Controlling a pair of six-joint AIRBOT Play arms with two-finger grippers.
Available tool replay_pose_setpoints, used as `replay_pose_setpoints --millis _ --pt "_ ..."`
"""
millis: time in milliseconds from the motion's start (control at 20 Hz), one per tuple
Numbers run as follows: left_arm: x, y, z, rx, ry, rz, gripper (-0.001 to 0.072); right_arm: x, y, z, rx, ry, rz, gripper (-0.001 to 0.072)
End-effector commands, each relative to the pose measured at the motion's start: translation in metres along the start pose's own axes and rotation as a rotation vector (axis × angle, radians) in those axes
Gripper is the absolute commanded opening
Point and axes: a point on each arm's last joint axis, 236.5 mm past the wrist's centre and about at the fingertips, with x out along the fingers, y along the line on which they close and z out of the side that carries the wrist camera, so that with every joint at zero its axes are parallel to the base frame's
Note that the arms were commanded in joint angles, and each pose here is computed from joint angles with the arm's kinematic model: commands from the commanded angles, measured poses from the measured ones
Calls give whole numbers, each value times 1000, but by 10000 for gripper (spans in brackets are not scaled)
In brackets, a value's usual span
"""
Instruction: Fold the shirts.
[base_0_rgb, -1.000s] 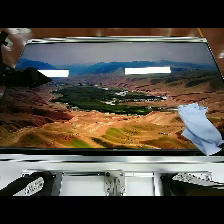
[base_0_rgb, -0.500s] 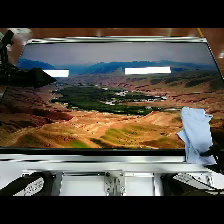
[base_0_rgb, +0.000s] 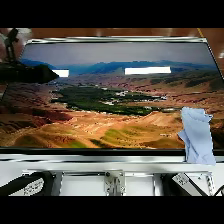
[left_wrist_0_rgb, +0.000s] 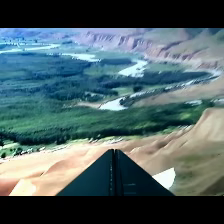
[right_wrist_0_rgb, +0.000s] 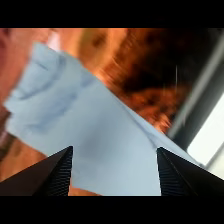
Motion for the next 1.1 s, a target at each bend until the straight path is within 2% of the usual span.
replay_pose_setpoints --millis 0,50,100,150,300,550,1050 --pt "40 22 -44 110 249 239 39 -44 144 13 -336 -116 236 636" --pt "48 23 -61 165 347 313 42 -35 175 -20 -438 -21 246 638" --pt "54 21 -73 230 425 360 153 -23 197 -55 -541 74 221 642" --pt "62 13 -80 272 467 374 700 -10 211 -82 -612 144 180 702" --pt "68 -1 -82 283 464 371 720 8 247 -133 -748 263 180 701" --pt "64 3 -85 263 479 381 720 5 284 -167 -864 271 240 700" --pt "63 5 -89 238 497 390 720 2 291 -176 -895 275 252 700"
